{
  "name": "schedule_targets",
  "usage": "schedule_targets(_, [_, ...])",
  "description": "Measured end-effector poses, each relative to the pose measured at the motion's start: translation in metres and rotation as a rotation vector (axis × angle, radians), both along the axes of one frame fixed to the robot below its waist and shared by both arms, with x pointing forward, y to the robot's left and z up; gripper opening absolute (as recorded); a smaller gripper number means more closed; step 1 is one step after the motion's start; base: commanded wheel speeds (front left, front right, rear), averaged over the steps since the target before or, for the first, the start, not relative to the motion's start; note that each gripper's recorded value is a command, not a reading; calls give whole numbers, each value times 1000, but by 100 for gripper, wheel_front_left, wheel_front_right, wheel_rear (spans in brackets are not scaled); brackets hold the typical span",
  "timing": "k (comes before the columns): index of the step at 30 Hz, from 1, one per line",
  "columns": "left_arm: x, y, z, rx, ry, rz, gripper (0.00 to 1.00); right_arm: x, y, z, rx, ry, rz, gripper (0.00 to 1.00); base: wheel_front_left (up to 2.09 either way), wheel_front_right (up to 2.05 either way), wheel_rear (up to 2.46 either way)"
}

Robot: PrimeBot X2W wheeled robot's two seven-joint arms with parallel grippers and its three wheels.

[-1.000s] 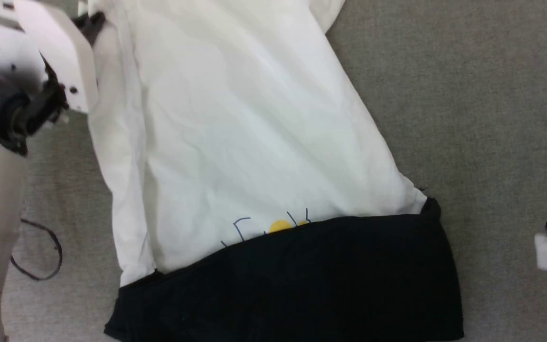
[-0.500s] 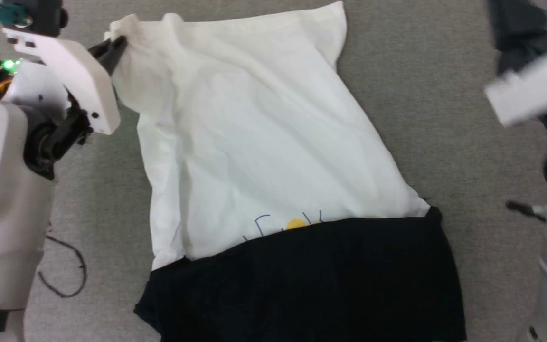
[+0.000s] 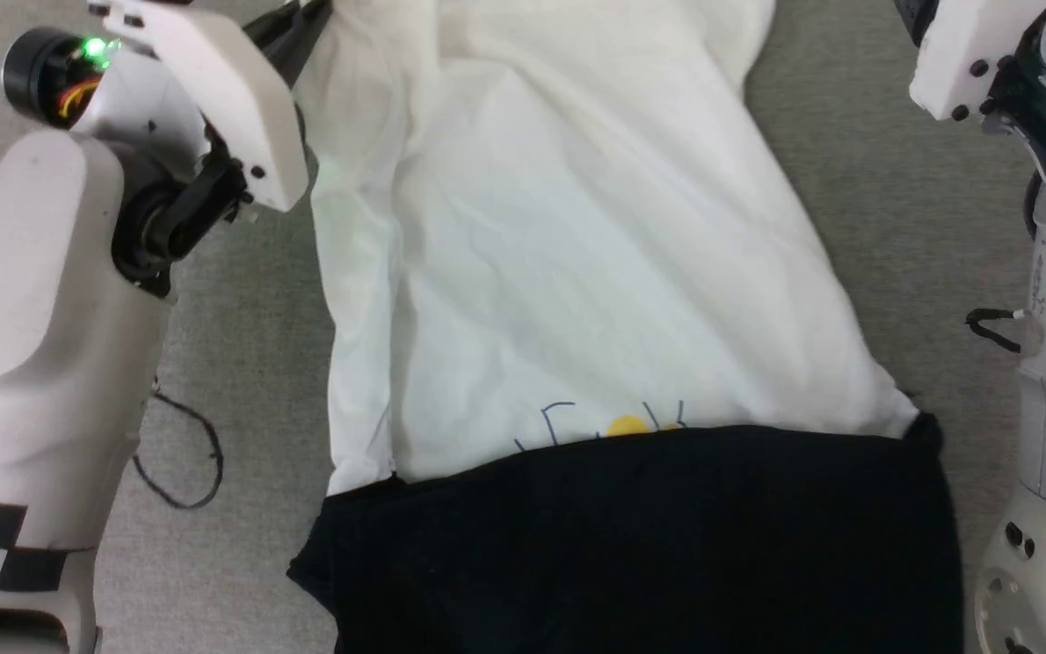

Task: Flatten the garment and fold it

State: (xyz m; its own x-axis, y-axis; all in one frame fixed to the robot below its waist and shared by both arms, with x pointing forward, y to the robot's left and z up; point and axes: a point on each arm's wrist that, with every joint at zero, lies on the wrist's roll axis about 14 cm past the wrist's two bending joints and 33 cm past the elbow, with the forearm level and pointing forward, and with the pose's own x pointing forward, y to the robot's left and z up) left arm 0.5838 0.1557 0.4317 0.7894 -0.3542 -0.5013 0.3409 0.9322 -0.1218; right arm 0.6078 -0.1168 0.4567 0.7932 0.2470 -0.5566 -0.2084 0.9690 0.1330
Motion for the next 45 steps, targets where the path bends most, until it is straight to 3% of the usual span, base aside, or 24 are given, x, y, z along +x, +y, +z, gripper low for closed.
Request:
schedule_targets(14, [6, 10, -32, 10, 43, 12, 0, 9, 46, -82, -3, 179, 100, 100, 0, 0, 0])
schedule_targets(19, [5, 13, -40, 9, 57, 19, 0, 17, 56, -88, -14, 180, 123, 100, 0, 0, 0])
schedule_targets(20, [5, 14, -41, 8, 58, 20, 0, 17, 58, -90, -17, 182, 127, 82, 0, 0, 0])
schedule_targets(21, [5, 14, -42, 6, 59, 21, 0, 18, 59, -90, -16, 184, 129, 37, 0, 0, 0])
schedule_targets(22, [5, 14, -42, 5, 60, 21, 0, 19, 59, -90, -18, 184, 130, 0, 0, 0, 0])
schedule_targets(31, [11, 18, -19, -44, -9, 50, 0, 28, 50, -60, -4, 80, 89, 0, 0, 0, 0])
schedule_targets(37, [17, 21, 25, -107, -124, 72, 0, 36, 28, -9, 21, -65, 14, 0, 0, 0, 0])
schedule_targets(45, [9, 15, 85, -150, -250, 47, 0, 19, -2, 56, 69, -211, -62, 0, 0, 0, 0])
